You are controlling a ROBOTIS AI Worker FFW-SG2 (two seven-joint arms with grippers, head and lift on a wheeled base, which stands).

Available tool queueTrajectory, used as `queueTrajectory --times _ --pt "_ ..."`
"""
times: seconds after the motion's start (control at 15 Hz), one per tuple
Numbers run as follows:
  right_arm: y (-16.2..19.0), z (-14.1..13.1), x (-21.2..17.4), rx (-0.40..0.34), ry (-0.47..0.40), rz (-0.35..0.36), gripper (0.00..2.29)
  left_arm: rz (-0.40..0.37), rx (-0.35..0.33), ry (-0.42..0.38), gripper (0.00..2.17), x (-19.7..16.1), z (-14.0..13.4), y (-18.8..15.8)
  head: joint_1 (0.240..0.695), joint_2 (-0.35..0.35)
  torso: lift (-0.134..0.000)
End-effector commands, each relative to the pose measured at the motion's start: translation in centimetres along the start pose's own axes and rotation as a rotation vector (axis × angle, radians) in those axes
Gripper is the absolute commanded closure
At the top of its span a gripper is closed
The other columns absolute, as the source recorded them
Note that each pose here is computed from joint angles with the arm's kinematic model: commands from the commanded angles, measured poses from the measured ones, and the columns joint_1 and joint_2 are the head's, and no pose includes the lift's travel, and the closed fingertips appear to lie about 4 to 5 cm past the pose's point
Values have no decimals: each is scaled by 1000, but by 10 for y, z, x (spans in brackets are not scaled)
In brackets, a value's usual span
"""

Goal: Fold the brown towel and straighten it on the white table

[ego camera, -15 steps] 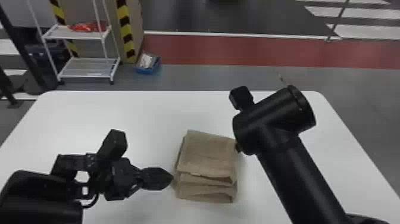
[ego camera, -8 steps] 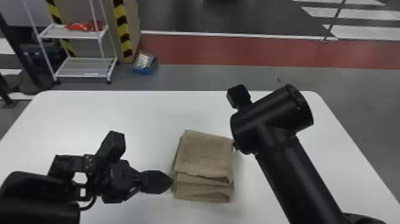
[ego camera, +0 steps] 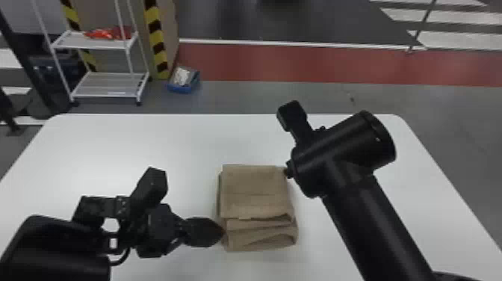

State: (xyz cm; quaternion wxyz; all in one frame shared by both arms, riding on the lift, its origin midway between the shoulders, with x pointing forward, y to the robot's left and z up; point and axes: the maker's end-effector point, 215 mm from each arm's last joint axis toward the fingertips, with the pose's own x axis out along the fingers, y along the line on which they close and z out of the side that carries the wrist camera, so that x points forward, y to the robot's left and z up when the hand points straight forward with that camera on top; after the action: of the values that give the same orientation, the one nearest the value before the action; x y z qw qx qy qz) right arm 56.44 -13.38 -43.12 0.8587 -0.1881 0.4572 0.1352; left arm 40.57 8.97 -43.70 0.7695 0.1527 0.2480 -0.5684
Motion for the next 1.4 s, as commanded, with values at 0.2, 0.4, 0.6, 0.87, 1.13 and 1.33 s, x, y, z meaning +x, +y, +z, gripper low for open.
queueTrajectory --times 0.2,0.4,0.6,0.87,1.13,1.33 --pt "-3 -44 -24 85 75 -44 2024 52 0 -21 2142 -29 3 17 695 -51 -124" --pt "-16 -20 -75 193 -110 -22 390 167 -41 -111 1936 -70 25 45 695 -45 -124" --pt "-13 -31 -103 248 -186 6 107 300 -156 -280 36 -112 51 70 695 -13 -124" --pt "-31 -19 -123 190 -472 -4 113 537 -342 -464 -1 -159 29 107 695 35 -124" --pt "-60 -46 -159 213 -700 -117 113 714 -530 -548 9 -190 -23 113 695 78 -124" --pt "-58 -73 -176 198 -766 -210 113 845 -524 -515 16 -209 -50 102 695 89 -124"
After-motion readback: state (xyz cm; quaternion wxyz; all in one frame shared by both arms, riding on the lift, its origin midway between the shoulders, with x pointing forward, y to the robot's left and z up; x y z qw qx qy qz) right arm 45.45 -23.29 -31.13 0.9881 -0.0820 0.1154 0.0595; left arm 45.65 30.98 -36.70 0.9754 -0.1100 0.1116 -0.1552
